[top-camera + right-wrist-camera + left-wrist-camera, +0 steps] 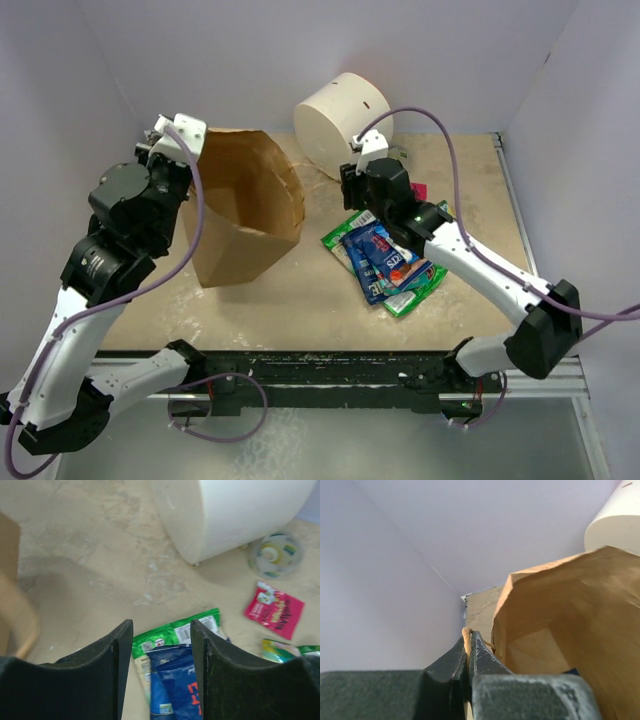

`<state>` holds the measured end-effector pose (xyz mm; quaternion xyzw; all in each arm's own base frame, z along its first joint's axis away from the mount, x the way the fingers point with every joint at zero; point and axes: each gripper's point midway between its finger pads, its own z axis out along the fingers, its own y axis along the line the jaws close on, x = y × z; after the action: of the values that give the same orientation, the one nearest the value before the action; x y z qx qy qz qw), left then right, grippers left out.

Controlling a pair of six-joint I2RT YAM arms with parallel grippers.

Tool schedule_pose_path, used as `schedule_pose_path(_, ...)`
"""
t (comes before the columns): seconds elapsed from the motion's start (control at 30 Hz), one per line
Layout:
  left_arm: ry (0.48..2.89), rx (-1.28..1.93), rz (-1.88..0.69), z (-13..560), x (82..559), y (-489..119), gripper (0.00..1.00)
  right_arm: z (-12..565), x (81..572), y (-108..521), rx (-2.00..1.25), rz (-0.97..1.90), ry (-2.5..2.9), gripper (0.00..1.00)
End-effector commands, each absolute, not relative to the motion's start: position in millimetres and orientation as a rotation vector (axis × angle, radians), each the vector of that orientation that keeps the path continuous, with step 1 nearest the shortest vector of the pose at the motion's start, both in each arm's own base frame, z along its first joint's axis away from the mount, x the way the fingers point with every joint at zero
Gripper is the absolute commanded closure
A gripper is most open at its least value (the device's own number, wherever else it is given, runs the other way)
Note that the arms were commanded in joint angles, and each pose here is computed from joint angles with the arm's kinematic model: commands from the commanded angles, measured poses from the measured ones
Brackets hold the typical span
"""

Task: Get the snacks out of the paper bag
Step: Adjust the paper bag at the center of the board.

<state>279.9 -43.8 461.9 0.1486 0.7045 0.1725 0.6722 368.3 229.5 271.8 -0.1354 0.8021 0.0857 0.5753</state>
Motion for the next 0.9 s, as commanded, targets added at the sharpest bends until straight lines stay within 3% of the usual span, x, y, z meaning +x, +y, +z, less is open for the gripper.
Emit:
schedule_pose_path(0.0,1.477,0.225,0.442,497,263,-19,1.0,288,363,266,-0.298,0.4,1.887,0.46)
schedule_pose_path(0.17,1.431,0.219,0.532,502,261,-8,1.0,277,345,315,-0.405,0.464,1.908,0.45)
schedule_pose_path(0.3,1.402,0.403,0.459,494,274,-40,1.0,256,317,360,-0.491,0.577,1.931,0.44)
schedule_pose_path(0.4,1.424,0.721,0.248,462,286,-103,1.0,237,305,373,-0.506,0.665,1.952,0.43)
schedule_pose_path(0.53,1.418,0.898,-0.126,437,276,-172,1.0,216,299,364,-0.527,0.632,1.988,0.42)
schedule_pose_path(0.87,1.609,0.837,-0.784,384,233,-240,1.0,193,266,303,-0.439,0.537,2.089,0.41)
